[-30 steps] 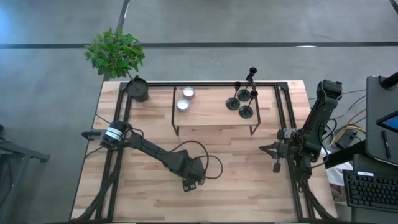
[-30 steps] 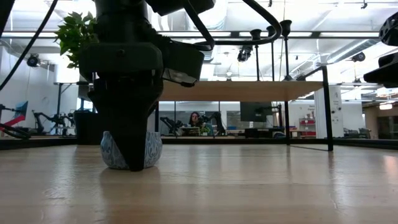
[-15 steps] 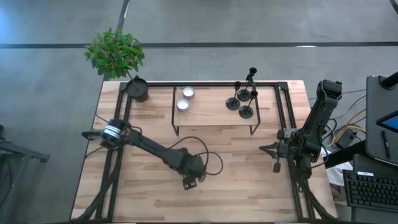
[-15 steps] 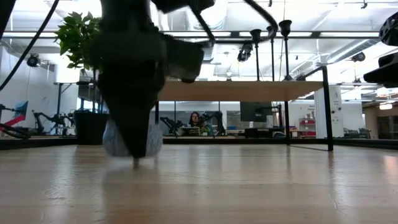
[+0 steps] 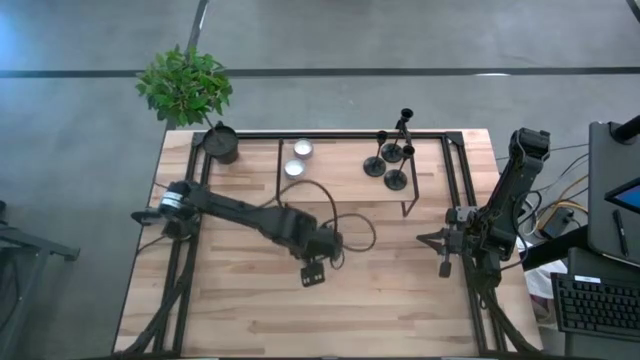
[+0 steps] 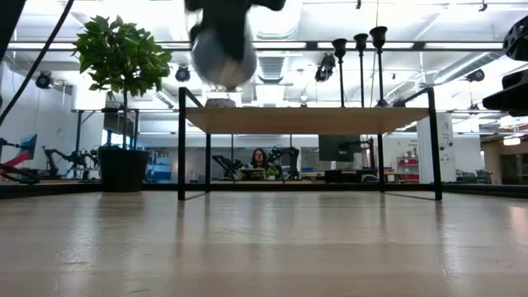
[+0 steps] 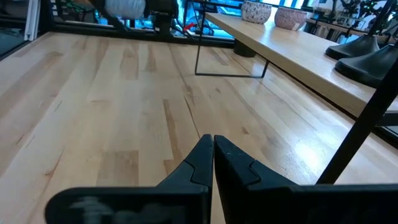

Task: Pick & Place candle stick holders
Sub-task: Put the blue scented candle on the shelf

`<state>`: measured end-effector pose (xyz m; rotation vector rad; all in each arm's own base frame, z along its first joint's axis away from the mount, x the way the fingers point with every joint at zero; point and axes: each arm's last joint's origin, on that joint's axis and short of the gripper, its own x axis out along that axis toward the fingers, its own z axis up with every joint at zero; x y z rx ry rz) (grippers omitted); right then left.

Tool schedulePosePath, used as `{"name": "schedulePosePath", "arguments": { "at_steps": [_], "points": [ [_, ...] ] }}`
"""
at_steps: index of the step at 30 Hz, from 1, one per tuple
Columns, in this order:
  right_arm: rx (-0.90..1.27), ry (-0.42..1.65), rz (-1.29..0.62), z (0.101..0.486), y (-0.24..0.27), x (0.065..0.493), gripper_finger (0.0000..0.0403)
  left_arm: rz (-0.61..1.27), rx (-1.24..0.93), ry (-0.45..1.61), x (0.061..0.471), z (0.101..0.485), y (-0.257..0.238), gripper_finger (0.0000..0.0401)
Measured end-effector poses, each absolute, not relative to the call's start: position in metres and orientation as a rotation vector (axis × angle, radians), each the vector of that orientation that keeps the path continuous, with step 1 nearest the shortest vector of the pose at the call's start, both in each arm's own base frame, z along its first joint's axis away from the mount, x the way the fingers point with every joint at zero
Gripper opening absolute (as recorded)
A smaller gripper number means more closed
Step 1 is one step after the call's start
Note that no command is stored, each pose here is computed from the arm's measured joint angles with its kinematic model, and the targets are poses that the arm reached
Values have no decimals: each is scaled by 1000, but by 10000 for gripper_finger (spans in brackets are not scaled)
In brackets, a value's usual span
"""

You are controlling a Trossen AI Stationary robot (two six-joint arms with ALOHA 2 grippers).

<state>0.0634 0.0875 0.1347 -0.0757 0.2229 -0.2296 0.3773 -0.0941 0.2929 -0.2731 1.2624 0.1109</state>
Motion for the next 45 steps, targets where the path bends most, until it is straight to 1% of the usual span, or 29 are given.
{"name": "schedulePosePath", "arguments": {
  "at_steps": [6,14,24,39,45],
  "points": [
    [-75,223,-230,135,88,63,8,117,-266,1180,379,338,-69,310],
    [-75,223,-230,135,88,63,8,156,-302,1119,378,366,-37,310],
    [-75,223,-230,135,88,63,8,148,-290,1159,372,374,-10,310],
    [-76,223,-230,135,87,63,8,65,-149,1205,365,376,33,310],
    [-76,223,-230,135,88,63,8,61,-106,1222,367,370,56,310]
  ]
}}
